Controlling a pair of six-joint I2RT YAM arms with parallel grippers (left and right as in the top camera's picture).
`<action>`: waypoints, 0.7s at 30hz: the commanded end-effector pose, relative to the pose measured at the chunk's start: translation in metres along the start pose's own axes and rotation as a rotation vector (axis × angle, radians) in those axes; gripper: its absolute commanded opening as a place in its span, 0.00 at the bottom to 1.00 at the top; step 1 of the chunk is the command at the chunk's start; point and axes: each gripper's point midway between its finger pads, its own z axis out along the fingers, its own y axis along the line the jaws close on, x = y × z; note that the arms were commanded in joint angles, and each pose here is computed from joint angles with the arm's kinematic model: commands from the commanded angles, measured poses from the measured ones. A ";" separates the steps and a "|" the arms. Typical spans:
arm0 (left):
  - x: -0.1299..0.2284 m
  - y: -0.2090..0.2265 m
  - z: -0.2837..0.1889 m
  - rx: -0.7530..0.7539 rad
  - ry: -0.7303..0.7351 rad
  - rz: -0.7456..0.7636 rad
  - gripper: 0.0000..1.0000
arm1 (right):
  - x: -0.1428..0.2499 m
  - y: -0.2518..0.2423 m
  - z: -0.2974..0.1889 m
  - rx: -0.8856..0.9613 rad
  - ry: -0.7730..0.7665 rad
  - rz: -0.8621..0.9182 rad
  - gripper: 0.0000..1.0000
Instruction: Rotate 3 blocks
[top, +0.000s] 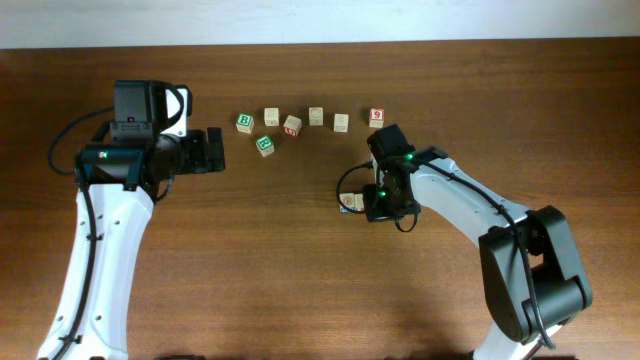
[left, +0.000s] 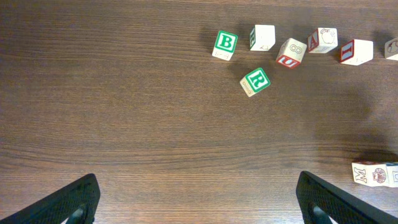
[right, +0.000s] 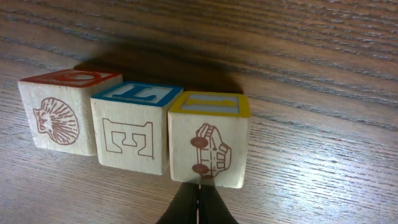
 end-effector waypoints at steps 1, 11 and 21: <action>-0.006 0.001 -0.003 -0.003 -0.018 -0.014 0.99 | 0.001 -0.003 0.001 0.015 0.007 -0.011 0.04; -0.006 0.001 -0.003 -0.003 -0.018 -0.014 0.99 | -0.016 0.026 -0.105 -0.106 -0.148 -0.032 0.04; -0.006 0.001 -0.003 -0.003 -0.018 -0.014 0.99 | -0.019 -0.032 -0.170 -0.254 -0.265 0.121 0.04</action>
